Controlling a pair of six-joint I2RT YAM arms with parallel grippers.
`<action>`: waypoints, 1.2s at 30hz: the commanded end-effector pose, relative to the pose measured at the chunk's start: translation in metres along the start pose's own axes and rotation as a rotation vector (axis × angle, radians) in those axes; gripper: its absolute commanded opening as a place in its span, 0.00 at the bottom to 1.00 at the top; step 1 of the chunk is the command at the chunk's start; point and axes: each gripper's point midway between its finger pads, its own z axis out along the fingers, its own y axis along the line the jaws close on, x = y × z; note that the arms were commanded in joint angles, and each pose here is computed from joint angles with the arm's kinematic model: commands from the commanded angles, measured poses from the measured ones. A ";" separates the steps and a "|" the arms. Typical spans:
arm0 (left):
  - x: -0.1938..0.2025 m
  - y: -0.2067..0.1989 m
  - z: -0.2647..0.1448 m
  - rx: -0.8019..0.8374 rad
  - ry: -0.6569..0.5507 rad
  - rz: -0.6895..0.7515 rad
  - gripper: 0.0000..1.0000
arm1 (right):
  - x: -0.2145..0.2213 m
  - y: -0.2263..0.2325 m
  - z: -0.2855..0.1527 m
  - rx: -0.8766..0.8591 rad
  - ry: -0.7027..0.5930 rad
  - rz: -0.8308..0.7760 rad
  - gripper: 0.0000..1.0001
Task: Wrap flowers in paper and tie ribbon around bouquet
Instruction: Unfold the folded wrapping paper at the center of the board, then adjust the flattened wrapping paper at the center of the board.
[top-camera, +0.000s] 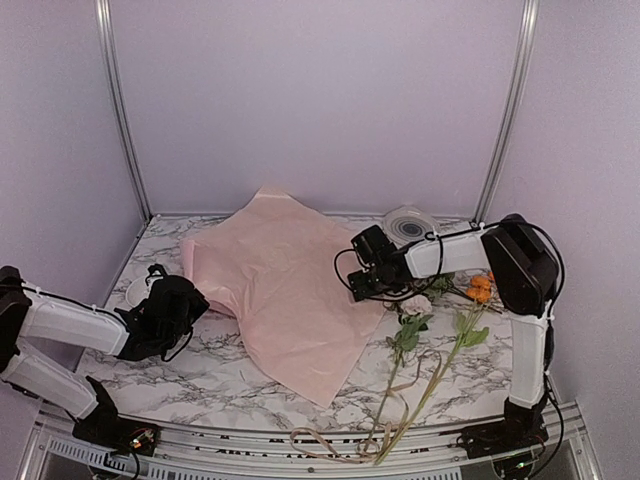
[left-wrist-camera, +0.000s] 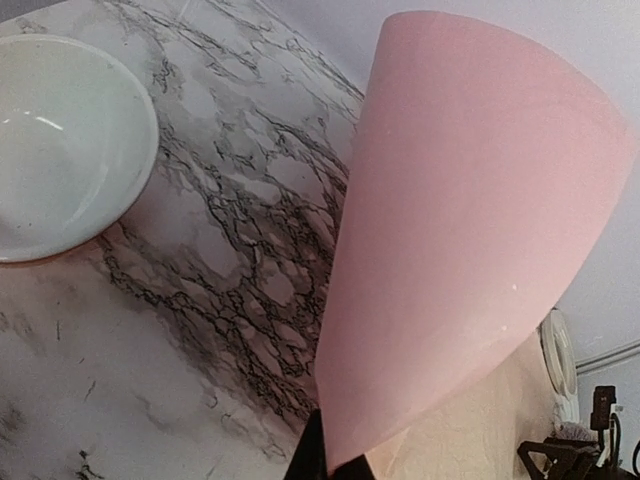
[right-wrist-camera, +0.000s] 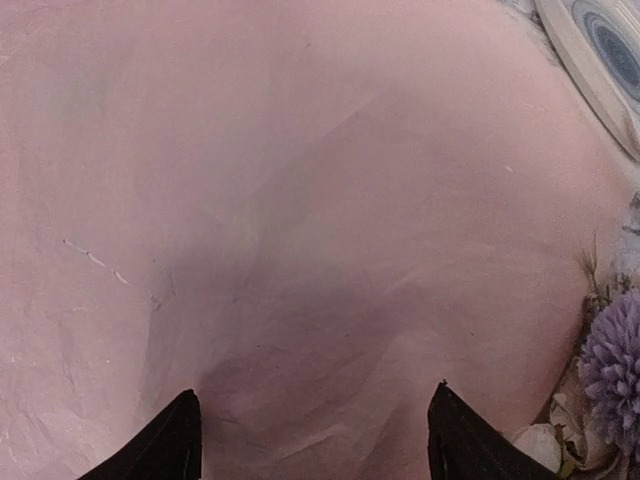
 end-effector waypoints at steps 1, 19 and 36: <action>0.006 -0.013 0.011 0.019 0.050 0.156 0.00 | 0.080 -0.022 0.000 0.044 0.208 -0.009 0.74; -0.069 -0.005 -0.005 -0.294 -0.056 0.660 0.78 | 0.104 -0.029 -0.055 -0.006 0.246 0.018 0.73; 0.105 0.013 -0.015 -0.184 0.579 0.954 0.59 | -0.007 -0.017 -0.007 -0.070 0.129 -0.075 0.72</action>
